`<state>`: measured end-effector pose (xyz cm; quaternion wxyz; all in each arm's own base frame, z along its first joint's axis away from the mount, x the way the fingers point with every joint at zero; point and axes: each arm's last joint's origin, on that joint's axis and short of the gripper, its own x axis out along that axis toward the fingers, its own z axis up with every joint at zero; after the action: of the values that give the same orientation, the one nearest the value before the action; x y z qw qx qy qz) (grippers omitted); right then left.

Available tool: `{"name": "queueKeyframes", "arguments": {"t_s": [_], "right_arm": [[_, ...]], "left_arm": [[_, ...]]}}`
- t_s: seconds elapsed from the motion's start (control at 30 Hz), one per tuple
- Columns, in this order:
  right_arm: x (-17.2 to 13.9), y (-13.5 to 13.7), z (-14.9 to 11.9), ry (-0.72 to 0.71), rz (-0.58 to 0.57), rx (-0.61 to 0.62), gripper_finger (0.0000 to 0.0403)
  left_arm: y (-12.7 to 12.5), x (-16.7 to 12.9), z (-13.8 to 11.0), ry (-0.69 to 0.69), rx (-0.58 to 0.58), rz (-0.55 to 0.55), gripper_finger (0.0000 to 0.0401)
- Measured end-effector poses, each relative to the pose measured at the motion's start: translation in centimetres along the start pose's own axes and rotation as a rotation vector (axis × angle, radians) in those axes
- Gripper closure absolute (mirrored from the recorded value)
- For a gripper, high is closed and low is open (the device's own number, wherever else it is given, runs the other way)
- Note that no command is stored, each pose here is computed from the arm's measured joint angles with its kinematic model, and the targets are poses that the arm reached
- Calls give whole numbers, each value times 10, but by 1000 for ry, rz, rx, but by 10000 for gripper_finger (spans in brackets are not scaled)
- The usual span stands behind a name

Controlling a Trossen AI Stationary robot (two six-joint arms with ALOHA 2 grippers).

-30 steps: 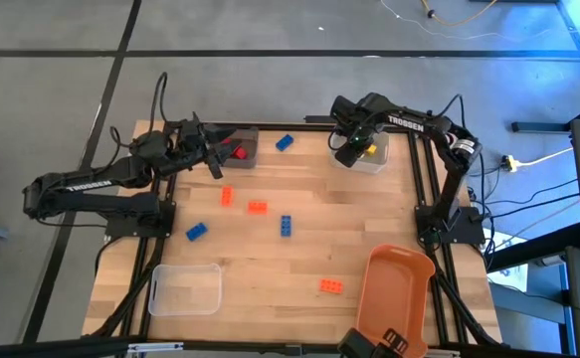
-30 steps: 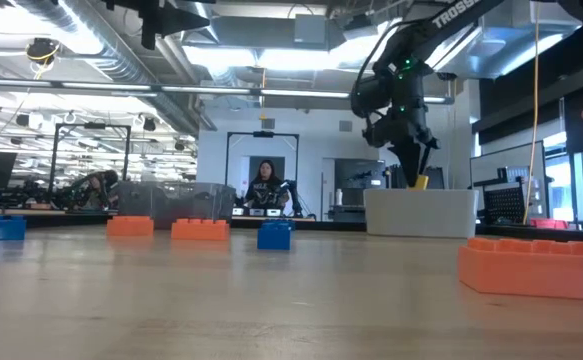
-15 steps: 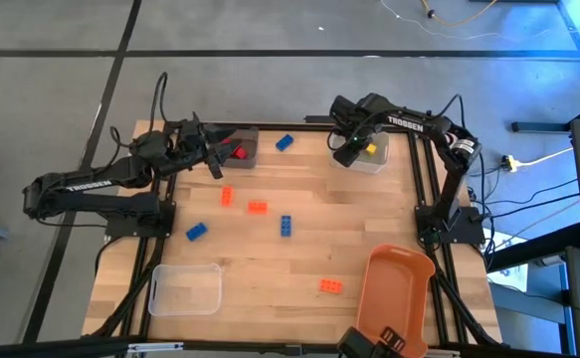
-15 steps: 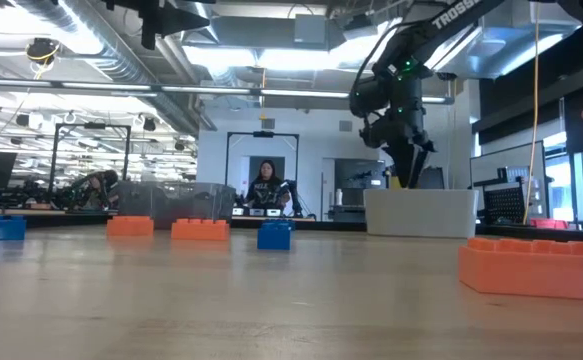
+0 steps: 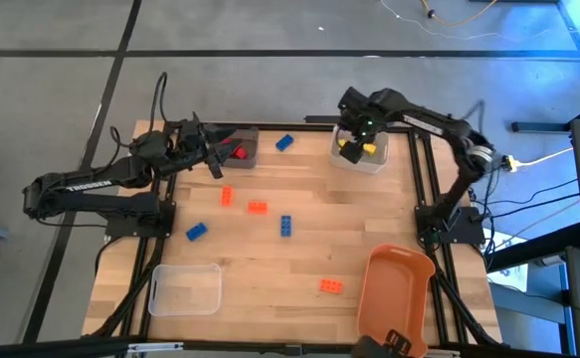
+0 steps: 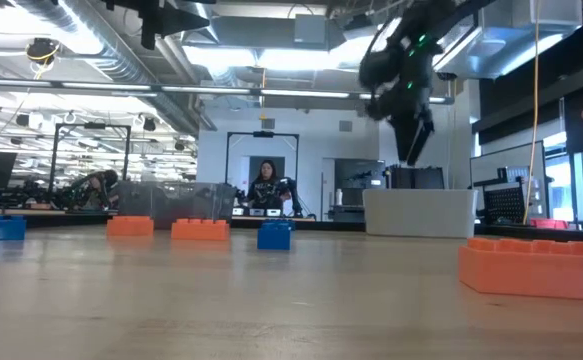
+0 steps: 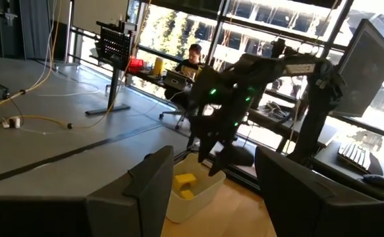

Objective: Sort & place blocks by color
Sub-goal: Put the top left orange game piece into the orange bin

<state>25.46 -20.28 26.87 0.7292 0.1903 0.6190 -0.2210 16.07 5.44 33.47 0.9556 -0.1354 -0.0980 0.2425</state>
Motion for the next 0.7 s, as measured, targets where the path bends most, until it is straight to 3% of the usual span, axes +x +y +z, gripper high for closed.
{"name": "queueKeyframes", "arguments": {"t_s": [0.13,0.33,0.5,0.7], "right_arm": [[-34,5,-23,-177,68,1,148],[-78,24,-76,-570,263,68,148],[-95,43,-120,-872,448,50,148],[-106,55,-156,-1130,566,-34,148]], "left_arm": [[0,0,0,0,0,0,197],[0,0,0,0,0,0,197],[-1,0,0,5,-1,-17,197],[-3,0,-1,30,-2,-103,197]]}}
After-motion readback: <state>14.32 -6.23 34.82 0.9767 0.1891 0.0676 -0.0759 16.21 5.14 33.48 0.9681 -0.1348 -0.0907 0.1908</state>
